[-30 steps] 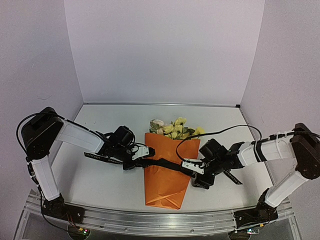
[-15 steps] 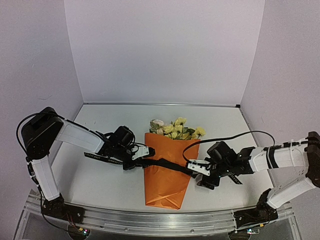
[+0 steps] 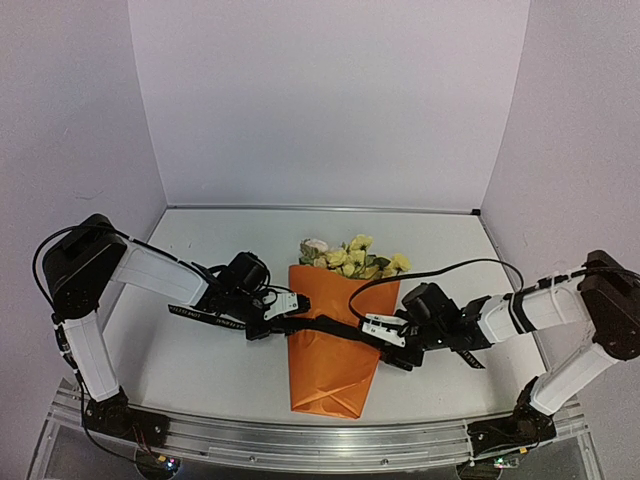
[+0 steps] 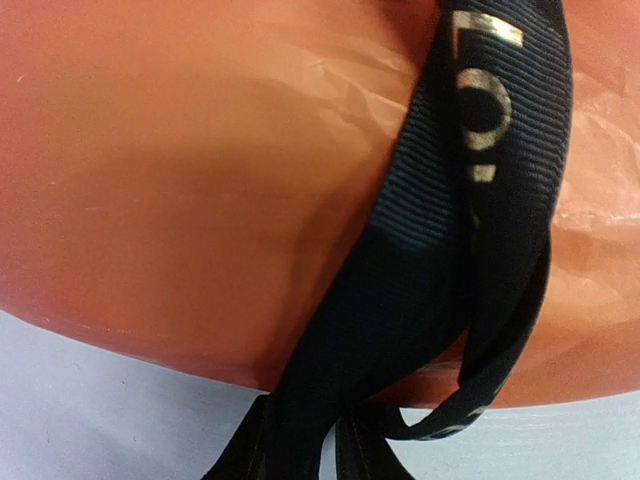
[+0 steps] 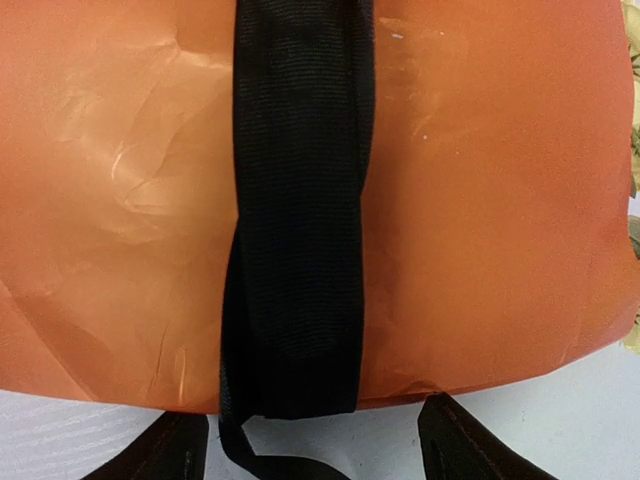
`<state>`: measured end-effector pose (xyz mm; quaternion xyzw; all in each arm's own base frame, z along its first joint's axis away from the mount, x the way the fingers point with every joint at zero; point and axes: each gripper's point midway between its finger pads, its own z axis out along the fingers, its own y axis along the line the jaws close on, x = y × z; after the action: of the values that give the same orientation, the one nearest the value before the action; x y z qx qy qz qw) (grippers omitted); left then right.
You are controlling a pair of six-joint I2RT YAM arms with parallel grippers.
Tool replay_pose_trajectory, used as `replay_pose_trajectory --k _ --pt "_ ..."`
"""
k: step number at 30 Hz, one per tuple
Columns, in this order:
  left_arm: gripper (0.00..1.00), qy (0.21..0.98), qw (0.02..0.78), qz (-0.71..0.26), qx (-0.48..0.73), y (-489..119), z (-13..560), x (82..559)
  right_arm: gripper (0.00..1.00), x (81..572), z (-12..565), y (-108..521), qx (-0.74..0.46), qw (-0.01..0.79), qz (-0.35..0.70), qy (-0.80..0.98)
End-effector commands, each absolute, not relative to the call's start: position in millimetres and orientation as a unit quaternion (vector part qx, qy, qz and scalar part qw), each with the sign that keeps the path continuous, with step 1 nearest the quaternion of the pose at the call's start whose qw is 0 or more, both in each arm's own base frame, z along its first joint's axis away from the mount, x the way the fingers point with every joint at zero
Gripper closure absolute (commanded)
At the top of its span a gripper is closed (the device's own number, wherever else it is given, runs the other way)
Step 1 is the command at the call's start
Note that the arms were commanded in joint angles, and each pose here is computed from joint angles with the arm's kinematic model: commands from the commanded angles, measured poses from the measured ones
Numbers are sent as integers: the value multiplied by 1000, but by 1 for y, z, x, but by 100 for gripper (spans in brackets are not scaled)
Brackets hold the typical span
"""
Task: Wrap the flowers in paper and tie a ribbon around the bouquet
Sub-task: Tie the ribbon around the folded bouquet.
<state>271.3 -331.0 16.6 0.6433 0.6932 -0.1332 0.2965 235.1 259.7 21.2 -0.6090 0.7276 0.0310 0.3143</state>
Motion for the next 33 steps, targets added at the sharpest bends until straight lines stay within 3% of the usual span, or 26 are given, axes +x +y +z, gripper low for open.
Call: replay_pose_trajectory --k 1,10,16,19,23,29,33 --pt "79 686 323 -135 638 -339 35 277 33 249 36 269 -587 349 28 730" --pt "81 697 326 -136 624 -336 40 278 71 234 25 246 -556 325 29 764" --pt "85 706 333 -134 611 -331 44 276 86 231 22 238 -542 315 24 779" --pt "89 711 336 -131 604 -330 48 278 98 243 23 233 -523 321 -6 789" --pt "100 723 344 -118 588 -325 53 283 100 264 34 225 -483 329 -59 809" --pt "100 793 344 -103 492 -313 63 298 100 268 46 210 -411 296 -86 858" --pt "100 866 344 -114 346 -296 66 306 100 271 51 182 -322 279 -132 895"
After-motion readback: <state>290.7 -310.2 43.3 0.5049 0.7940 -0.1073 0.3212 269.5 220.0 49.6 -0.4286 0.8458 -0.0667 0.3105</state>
